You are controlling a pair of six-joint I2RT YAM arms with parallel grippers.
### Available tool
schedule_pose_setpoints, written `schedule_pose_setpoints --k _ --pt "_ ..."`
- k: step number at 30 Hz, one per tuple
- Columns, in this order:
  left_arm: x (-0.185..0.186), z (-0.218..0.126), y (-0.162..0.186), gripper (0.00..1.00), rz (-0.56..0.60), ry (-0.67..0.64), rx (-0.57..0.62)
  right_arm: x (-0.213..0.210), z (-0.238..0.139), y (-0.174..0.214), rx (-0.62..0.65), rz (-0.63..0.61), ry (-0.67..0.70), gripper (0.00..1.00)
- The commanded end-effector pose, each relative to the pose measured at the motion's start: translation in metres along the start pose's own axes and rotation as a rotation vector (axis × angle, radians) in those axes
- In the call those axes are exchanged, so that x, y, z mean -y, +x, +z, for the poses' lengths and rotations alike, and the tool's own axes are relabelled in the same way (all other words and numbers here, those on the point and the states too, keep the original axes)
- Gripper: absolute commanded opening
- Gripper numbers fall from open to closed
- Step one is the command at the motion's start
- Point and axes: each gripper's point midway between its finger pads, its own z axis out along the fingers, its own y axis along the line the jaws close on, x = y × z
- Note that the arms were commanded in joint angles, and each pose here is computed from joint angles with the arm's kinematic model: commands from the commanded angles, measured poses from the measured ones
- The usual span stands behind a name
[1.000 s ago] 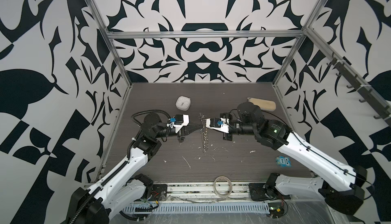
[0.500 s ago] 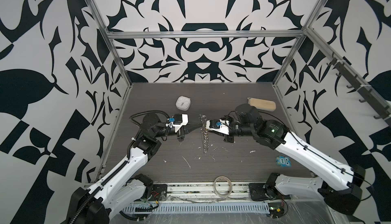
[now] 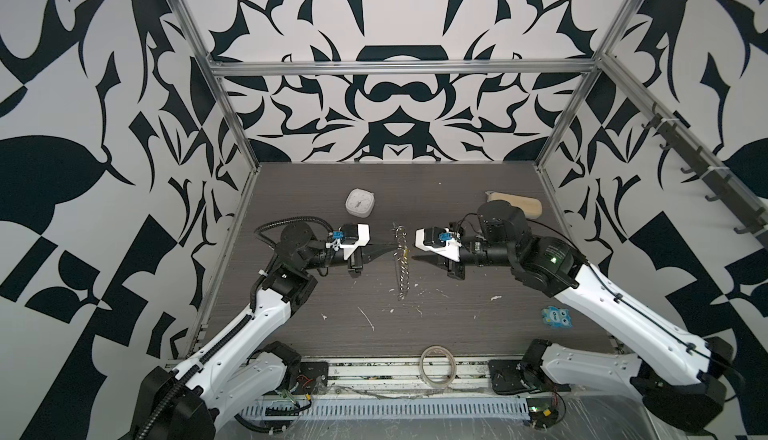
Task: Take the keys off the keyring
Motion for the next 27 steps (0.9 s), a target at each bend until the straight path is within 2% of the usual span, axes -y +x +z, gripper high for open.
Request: schedule_pose_setpoints --k 1,8,14,20,23,25,26,27 --pt "0.000 0.000 -0.022 0.00 0.056 0.011 0.049 0.005 -0.002 -0.027 0.091 0.009 -0.013 0.29" --pt "0.004 -0.002 -0.021 0.00 0.064 0.025 0.050 0.009 0.008 -0.031 0.115 0.020 -0.041 0.29" --pt "0.007 -0.003 -0.022 0.00 0.066 0.027 0.051 0.011 0.012 -0.030 0.107 0.017 -0.046 0.23" --pt "0.008 -0.003 -0.020 0.00 0.064 0.035 0.046 0.013 0.012 -0.029 0.094 0.015 -0.043 0.14" --pt "0.008 -0.002 -0.019 0.00 0.061 0.037 0.045 0.013 0.012 -0.028 0.080 0.008 -0.046 0.00" --pt "0.007 -0.002 -0.018 0.00 0.053 0.033 0.042 0.014 0.013 -0.025 0.061 0.001 -0.046 0.00" --pt "0.006 -0.002 -0.019 0.03 0.044 0.029 0.039 0.014 0.012 -0.023 0.047 -0.005 -0.044 0.00" --pt "0.006 -0.002 -0.018 0.11 0.040 0.028 0.031 0.014 0.012 -0.021 0.033 -0.015 -0.041 0.00"
